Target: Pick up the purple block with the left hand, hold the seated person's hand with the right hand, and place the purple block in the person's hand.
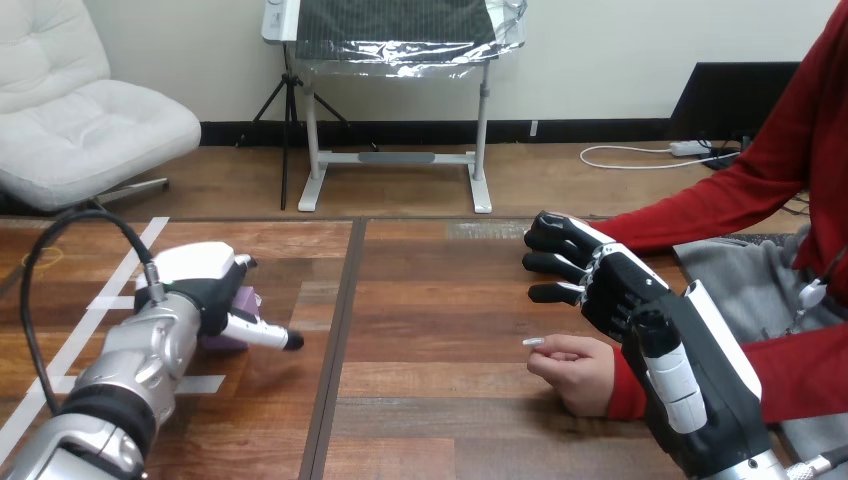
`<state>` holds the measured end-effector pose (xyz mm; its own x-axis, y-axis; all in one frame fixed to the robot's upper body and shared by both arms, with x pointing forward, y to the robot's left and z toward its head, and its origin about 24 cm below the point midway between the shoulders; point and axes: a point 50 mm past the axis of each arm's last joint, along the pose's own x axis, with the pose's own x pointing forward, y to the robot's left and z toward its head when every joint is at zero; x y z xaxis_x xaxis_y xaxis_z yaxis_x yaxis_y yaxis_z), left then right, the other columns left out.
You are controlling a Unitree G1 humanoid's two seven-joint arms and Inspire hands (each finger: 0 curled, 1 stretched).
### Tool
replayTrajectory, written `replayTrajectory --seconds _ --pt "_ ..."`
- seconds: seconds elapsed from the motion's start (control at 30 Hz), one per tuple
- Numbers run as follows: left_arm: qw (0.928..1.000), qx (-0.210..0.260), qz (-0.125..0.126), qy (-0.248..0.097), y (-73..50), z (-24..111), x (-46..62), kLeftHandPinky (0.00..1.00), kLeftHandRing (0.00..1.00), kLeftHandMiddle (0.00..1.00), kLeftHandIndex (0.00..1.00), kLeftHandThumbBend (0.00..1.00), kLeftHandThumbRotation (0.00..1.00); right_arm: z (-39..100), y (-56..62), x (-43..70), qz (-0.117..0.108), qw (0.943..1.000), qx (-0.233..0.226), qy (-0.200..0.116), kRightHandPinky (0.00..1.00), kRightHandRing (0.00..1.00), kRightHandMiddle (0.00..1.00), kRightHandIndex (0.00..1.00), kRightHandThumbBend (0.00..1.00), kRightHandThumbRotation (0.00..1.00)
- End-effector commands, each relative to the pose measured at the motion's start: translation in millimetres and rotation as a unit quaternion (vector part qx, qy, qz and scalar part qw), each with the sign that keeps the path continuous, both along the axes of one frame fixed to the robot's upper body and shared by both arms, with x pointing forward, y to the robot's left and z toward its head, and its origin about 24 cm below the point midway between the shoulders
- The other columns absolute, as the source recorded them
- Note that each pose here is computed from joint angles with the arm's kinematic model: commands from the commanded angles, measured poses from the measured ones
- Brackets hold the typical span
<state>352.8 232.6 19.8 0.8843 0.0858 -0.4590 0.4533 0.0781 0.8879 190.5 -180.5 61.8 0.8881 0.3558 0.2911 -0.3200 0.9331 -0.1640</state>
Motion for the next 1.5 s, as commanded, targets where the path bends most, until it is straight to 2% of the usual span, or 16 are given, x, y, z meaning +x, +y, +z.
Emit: replayTrajectory --seconds 0.0,0.3,0.67,0.8,1.0,1.17,1.3,1.47 --pt "0.9990 0.013 -0.022 -0.038 -13.3 33.0 23.6 0.89 0.93 0.93 0.91 0.82 0.56 17.6 -0.3 9.9 0.006 0.9986 -0.003 -0.052 0.76 0.84 0.87 0.86 0.88 1.00" --pt "0.9996 0.013 -0.021 -0.013 -14.4 28.7 22.3 0.87 0.91 0.92 0.89 0.82 0.51 17.9 -0.6 9.4 0.006 0.9986 -0.003 -0.053 0.77 0.84 0.87 0.86 0.88 1.00" --pt "0.9997 0.012 -0.020 0.001 -13.7 25.5 20.7 0.85 0.89 0.90 0.88 0.81 0.38 18.6 -1.1 9.1 0.002 0.9983 -0.005 -0.059 0.77 0.84 0.86 0.86 0.89 1.00" --pt "0.9998 0.010 -0.011 0.010 -13.7 24.7 20.6 0.84 0.89 0.90 0.87 0.81 0.33 18.7 -1.5 8.7 0.000 0.9982 -0.007 -0.060 0.76 0.83 0.86 0.86 0.89 1.00" --pt "0.9999 0.008 -0.006 0.014 -13.6 23.6 20.2 0.73 0.86 0.89 0.86 0.77 0.17 18.7 -2.0 8.8 0.000 0.9981 -0.006 -0.061 0.75 0.83 0.86 0.86 0.89 1.00" --pt "0.9999 0.009 -0.006 0.011 -13.4 23.1 19.9 0.61 0.81 0.85 0.82 0.71 0.05 18.6 -2.4 9.0 0.001 0.9981 -0.004 -0.061 0.74 0.83 0.86 0.86 0.89 1.00" --pt "0.9999 0.011 -0.002 0.010 -13.0 23.6 20.3 0.54 0.77 0.82 0.80 0.68 0.02 18.4 -2.5 9.0 0.001 0.9982 -0.003 -0.061 0.74 0.83 0.86 0.86 0.89 1.00" --pt "0.9999 0.013 0.002 0.003 -12.2 26.3 21.6 0.42 0.62 0.74 0.76 0.63 0.00 18.2 -2.5 9.1 0.002 0.9981 -0.002 -0.061 0.74 0.83 0.86 0.85 0.89 1.00"
